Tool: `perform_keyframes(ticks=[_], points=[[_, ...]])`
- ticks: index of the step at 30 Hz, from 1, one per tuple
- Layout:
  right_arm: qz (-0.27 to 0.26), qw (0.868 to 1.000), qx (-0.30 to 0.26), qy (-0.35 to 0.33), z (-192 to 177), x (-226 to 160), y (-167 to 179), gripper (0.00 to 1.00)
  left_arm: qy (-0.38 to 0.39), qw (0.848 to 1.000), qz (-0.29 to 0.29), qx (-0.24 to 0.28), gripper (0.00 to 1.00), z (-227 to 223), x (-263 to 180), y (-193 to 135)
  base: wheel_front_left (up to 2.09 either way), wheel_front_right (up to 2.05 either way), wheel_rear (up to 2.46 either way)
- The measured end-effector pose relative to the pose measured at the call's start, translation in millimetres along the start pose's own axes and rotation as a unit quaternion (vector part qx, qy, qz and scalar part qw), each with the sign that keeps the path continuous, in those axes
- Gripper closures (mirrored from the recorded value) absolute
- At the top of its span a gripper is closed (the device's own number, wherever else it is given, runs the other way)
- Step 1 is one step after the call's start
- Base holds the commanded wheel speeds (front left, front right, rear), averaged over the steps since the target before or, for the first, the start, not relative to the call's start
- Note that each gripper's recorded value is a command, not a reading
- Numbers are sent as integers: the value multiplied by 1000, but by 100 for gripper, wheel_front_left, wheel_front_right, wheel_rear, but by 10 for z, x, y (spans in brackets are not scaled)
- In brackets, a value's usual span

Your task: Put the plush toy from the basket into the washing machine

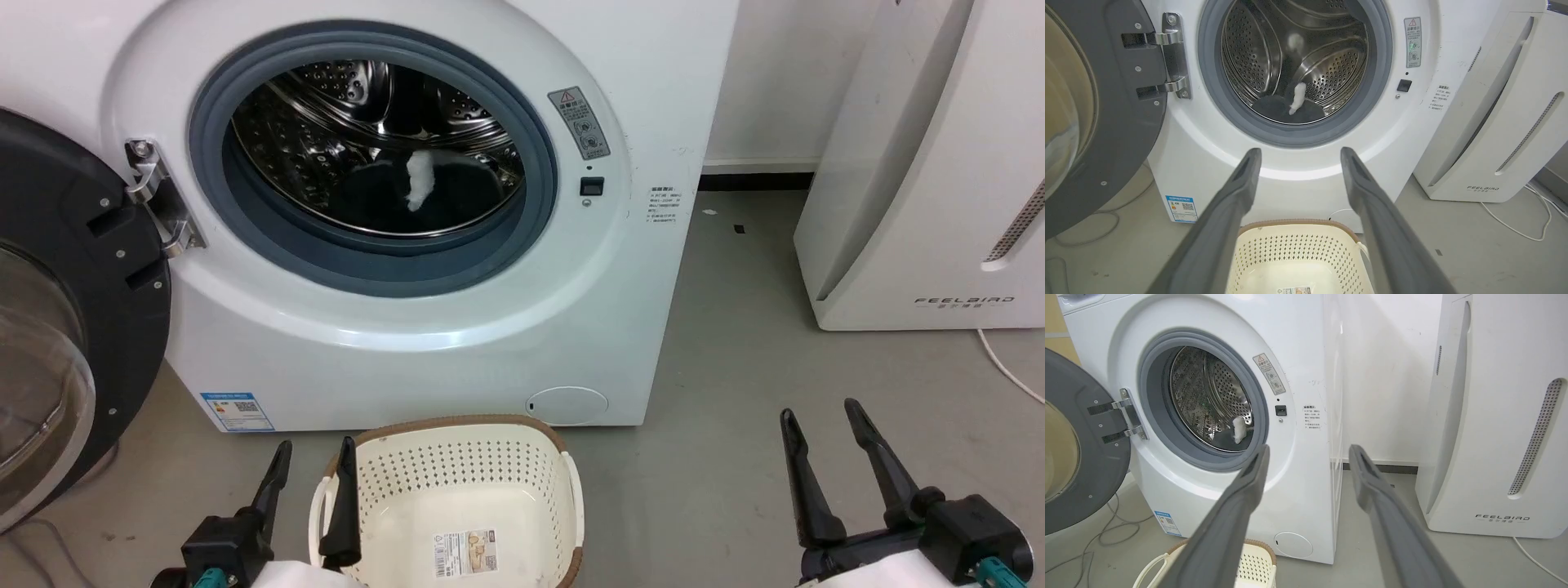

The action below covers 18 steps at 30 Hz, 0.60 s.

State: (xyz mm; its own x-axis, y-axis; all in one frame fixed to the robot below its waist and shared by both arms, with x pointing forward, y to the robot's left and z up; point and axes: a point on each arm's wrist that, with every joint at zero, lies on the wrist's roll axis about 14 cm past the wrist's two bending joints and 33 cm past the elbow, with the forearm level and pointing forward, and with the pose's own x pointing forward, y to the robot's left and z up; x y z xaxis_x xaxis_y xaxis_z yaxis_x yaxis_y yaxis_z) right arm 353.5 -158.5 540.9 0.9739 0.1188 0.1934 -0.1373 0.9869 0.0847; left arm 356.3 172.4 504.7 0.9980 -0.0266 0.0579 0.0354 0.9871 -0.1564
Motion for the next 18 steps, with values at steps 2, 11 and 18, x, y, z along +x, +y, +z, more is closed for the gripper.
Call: perform_keyframes(ticks=[2,11,18], points=[[2,1000,1,0,0,0,11,0,0,1000,0,0,0,-5,-8,-1,0,0,0],[3,1000,1,1,-2,1,21,100,2,1000,0,-1,100,-19,-12,8,0,0,0],[3,1000,0,7,-20,2,21,100,7,1000,-2,3,100,-24,-9,-1,0,0,0]])
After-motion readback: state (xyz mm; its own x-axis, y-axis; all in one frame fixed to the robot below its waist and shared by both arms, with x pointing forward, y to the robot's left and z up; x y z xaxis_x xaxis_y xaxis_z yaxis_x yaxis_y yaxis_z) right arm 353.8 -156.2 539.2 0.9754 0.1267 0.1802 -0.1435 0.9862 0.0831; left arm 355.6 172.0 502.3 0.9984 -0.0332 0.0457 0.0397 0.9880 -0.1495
